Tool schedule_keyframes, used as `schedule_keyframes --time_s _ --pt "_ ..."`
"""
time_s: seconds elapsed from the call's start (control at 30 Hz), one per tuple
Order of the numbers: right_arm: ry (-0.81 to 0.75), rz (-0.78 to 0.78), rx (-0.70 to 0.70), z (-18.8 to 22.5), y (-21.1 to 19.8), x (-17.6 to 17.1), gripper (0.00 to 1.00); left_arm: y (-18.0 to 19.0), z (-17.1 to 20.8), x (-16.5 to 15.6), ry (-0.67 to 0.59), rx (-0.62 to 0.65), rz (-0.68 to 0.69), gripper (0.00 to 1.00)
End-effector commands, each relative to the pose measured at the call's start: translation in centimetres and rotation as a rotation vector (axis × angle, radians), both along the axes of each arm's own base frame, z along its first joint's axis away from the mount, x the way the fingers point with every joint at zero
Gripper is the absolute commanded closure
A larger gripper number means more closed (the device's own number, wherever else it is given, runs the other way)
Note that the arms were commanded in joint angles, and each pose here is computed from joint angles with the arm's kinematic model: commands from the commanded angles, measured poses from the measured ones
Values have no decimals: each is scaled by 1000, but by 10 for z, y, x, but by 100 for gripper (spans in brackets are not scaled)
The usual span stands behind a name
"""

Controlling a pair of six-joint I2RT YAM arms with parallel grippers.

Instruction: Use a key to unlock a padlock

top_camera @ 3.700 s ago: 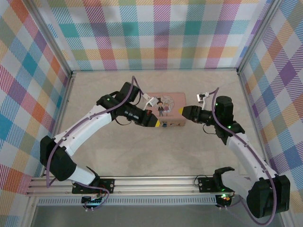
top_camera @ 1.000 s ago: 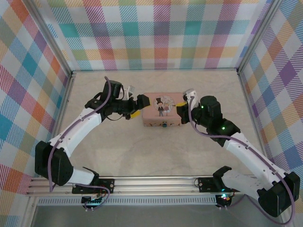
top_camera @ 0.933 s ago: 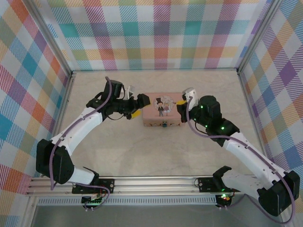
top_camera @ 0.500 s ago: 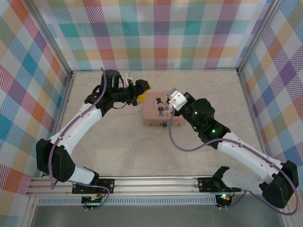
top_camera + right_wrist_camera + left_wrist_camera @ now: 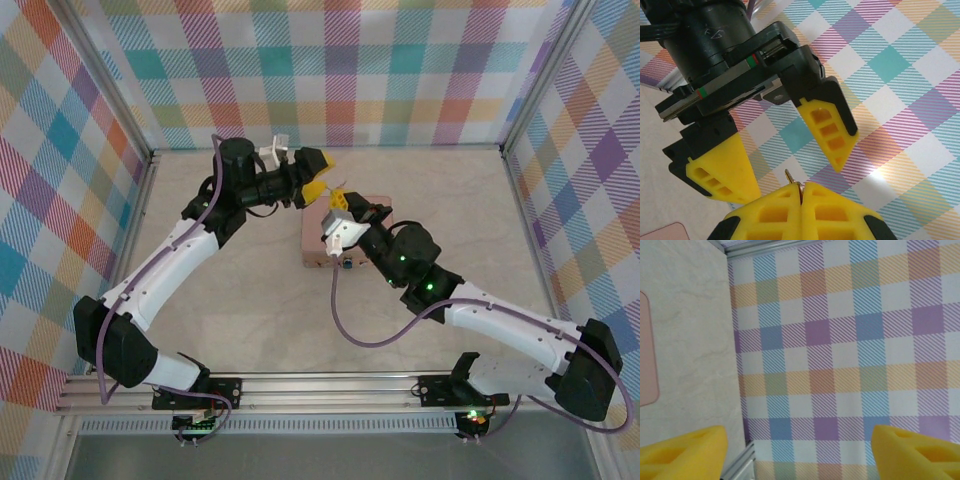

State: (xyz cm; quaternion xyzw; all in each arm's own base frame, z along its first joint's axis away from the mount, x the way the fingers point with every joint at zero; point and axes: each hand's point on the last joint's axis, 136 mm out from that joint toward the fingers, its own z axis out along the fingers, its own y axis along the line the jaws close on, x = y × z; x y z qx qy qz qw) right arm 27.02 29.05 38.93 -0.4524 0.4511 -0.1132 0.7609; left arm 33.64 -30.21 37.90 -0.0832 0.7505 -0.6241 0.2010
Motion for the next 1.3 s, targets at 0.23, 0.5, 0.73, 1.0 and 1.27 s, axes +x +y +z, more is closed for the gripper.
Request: schedule_keyframes --time_s 0.23,0.5,0.73,1.0,1.27 --pt "-81 -65 13 9 -6 3 100 -12 41 -24 -37 -101 -67 52" --pt "-78 -50 -8 2 -7 -1 100 -12 41 -27 -42 -97 -73 75" --pt "-72 -39 -14 -2 -9 -4 100 -14 36 -26 -42 -96 -81 100" --pt "-11 -28 25 -4 -11 -5 74 -11 35 -24 -79 -69 -64 100" --pt "88 -86 56 -21 -32 0 65 2 18 -17 -123 73 3 100"
